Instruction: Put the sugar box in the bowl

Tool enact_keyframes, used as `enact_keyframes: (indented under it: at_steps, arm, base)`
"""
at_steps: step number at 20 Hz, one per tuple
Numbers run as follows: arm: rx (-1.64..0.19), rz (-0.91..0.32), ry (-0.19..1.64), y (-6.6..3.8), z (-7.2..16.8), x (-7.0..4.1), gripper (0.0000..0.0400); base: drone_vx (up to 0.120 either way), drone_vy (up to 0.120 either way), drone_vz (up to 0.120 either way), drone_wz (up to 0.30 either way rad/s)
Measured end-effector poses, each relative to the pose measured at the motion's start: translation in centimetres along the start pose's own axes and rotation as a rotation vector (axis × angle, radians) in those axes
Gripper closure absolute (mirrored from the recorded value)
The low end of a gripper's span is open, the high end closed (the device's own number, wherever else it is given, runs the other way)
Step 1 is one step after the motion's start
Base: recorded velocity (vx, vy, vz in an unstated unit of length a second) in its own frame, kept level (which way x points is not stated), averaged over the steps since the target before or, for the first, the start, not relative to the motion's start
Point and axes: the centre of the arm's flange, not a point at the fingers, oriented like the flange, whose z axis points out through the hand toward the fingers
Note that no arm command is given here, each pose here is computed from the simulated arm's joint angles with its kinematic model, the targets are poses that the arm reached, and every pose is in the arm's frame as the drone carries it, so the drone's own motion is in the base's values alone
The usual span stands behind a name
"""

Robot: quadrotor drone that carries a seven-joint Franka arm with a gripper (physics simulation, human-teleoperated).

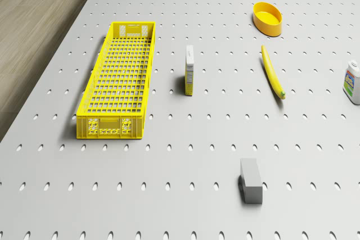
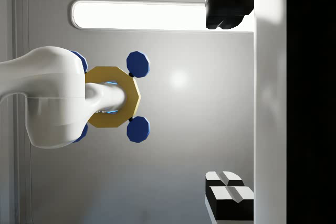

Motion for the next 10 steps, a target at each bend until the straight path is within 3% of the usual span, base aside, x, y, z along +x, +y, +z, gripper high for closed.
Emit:
enact_keyframes:
  at_steps: [10]
  arm:
    - [-0.033, -0.001, 0.044, -0.33, 0.01, -0.43, 0.0]
  base:
    - [0.12, 0.0, 0.0, 0.0]
